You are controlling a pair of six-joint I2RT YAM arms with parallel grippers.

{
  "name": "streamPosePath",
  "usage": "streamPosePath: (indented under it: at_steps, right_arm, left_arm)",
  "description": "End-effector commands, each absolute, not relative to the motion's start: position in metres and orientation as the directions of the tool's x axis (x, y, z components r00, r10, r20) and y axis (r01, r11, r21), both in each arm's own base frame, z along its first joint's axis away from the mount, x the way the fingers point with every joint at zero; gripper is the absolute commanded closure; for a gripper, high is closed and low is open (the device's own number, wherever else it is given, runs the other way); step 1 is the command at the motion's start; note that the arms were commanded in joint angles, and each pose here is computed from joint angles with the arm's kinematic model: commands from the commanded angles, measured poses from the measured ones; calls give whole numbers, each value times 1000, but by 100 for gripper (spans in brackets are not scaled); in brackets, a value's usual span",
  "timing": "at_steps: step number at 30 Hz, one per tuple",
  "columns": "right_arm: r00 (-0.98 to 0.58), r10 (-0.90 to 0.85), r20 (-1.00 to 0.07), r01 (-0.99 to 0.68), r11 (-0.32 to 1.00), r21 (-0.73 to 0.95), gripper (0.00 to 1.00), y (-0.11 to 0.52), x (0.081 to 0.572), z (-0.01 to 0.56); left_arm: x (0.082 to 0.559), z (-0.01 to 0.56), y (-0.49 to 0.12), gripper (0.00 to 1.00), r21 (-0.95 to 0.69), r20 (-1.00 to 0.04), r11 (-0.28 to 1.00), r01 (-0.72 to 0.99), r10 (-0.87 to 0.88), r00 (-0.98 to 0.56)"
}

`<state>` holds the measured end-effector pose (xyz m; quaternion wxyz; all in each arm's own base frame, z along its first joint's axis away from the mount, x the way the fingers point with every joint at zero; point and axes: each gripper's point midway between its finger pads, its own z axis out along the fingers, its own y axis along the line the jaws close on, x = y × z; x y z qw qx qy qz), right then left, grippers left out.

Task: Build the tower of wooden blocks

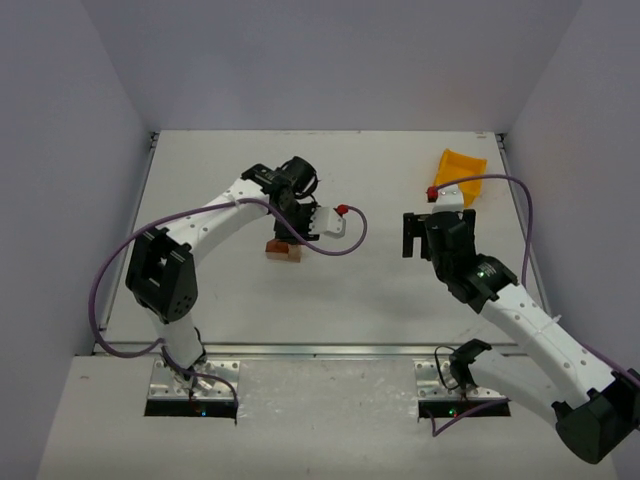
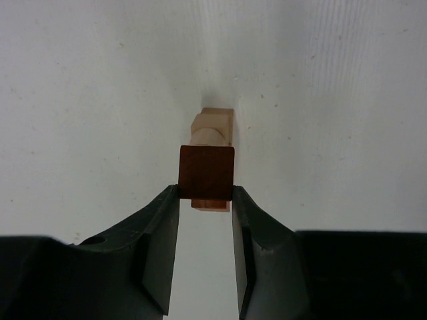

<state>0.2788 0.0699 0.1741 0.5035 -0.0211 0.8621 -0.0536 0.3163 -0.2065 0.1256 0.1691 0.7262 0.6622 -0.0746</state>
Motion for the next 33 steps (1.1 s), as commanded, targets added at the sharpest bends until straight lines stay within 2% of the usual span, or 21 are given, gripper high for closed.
streamPosePath:
  at_steps: [1,10,33]
  right_arm:
    - [-430,-27,-903,60,996,-59,1,68,282,196]
    - [-452,-44,-891,50,996,-74,1,72,286,189]
    - [-447,-50,-893,60,995,-85,1,67,283,187]
  left_arm:
    - [333,149,-192,100,248,-279,-41,968,954,112]
    - [335,148,-184,100,274,-246,-37,961,963,107]
    - [335,126,-204,100,193,-274,-71,979,954,123]
